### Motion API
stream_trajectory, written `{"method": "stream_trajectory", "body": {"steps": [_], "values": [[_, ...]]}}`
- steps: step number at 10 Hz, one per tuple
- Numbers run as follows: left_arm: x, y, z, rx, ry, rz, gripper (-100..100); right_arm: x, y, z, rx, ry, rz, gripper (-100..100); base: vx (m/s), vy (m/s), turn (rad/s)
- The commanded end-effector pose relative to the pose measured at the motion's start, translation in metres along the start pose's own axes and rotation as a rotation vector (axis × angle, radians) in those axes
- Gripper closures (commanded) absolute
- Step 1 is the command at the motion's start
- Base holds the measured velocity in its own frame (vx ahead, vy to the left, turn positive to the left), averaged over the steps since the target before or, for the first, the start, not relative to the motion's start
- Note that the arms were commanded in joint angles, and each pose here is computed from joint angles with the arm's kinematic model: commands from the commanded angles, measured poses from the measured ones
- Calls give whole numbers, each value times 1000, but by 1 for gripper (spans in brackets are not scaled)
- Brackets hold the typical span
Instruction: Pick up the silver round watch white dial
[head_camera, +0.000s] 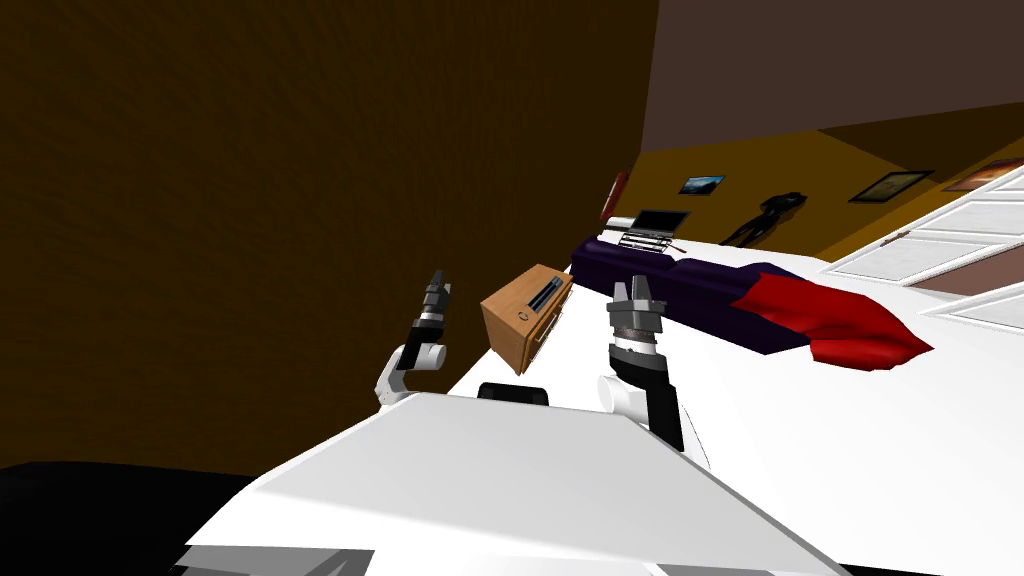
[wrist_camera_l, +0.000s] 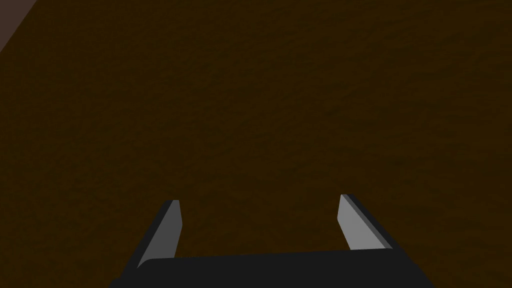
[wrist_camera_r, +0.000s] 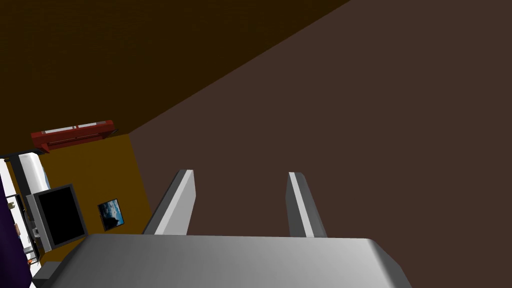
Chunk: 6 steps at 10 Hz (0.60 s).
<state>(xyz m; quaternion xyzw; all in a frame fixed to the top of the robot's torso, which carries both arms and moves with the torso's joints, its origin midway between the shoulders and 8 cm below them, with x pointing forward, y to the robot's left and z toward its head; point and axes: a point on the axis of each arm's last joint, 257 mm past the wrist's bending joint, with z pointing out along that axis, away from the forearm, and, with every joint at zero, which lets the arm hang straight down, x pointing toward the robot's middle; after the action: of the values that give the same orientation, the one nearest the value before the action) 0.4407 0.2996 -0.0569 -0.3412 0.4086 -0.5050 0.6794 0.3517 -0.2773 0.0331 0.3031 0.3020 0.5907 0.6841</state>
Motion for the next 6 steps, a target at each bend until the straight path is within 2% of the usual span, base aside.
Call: {"method": "stream_trajectory", "body": {"steps": [1, 2, 3, 4, 5, 6], "values": [[-6, 17, 10, -44, -6, 6, -100, 0, 0, 0, 0, 0, 0, 0, 2, -9, 43], [-6, 23, 10, -70, -5, 6, -100, 0, 0, 0, 0, 0, 0, 0, 2, -9, 26], [-10, 36, 18, -104, -11, 11, -100, 0, 0, 0, 0, 0, 0, 0, 2, -13, 42], [-9, 42, 17, -126, -9, 11, -100, 0, 0, 0, 0, 0, 0, 0, 2, -14, 18], [-13, 53, 25, -155, -15, 15, -100, 0, 0, 0, 0, 0, 0, 0, 1, -18, 35], [-13, 59, 24, -178, -14, 14, -100, 0, 0, 0, 0, 0, 0, 0, 1, -17, 17]]}}
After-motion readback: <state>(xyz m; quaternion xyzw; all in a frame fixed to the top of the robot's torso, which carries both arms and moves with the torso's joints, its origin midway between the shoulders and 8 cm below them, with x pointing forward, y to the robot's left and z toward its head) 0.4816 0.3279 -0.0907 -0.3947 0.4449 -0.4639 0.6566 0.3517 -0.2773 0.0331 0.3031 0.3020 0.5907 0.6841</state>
